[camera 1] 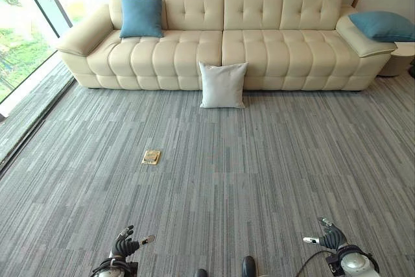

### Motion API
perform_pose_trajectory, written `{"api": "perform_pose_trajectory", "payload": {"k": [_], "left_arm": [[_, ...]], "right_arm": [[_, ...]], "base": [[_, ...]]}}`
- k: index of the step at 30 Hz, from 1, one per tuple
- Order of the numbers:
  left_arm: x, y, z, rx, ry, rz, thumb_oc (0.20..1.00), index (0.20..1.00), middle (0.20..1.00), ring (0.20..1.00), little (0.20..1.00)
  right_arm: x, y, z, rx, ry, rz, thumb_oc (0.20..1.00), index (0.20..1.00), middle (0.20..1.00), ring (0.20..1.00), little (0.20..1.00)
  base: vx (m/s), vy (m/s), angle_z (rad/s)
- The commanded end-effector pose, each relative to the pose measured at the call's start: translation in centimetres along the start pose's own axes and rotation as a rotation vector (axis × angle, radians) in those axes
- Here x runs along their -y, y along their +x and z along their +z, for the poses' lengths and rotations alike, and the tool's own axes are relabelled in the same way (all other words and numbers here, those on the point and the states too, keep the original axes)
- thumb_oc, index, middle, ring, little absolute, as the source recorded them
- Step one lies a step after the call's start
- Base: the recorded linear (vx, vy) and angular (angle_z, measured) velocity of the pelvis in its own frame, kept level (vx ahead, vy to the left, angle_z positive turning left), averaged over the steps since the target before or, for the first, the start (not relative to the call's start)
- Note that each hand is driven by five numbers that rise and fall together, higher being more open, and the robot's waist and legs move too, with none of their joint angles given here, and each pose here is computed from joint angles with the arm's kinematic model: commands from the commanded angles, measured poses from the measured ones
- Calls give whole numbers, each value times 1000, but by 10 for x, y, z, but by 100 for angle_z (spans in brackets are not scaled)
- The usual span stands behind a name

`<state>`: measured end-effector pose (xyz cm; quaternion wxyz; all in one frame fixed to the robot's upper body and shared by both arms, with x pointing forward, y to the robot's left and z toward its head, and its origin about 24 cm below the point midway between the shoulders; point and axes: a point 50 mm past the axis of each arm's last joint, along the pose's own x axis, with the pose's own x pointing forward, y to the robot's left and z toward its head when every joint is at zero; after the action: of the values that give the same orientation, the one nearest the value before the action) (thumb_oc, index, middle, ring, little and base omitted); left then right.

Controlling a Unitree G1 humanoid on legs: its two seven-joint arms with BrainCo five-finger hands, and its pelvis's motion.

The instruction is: Pick up all the scattered cushions and arrange them neatly on the sofa.

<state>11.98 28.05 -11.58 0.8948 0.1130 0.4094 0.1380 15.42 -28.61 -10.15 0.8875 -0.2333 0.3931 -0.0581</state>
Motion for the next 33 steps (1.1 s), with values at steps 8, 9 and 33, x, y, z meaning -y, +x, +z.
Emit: {"api": "perform_pose_trajectory", "payload": {"k": [8,9,33], "left_arm": [[-18,4,25,100,-56,62,1000,1000,1000,1000,1000],[-19,4,27,107,-59,65,1000,1000,1000,1000,1000],[-4,7,37,138,-17,18,1000,1000,1000,1000,1000]], "right_arm": [[4,6,13,28,107,-45,1000,1000,1000,1000,1000],[4,6,14,31,107,-46,1000,1000,1000,1000,1000],[-8,7,28,86,67,-1,1000,1000,1000,1000,1000]], "base": [[23,38,-1],[31,82,-3],[202,10,12]]}}
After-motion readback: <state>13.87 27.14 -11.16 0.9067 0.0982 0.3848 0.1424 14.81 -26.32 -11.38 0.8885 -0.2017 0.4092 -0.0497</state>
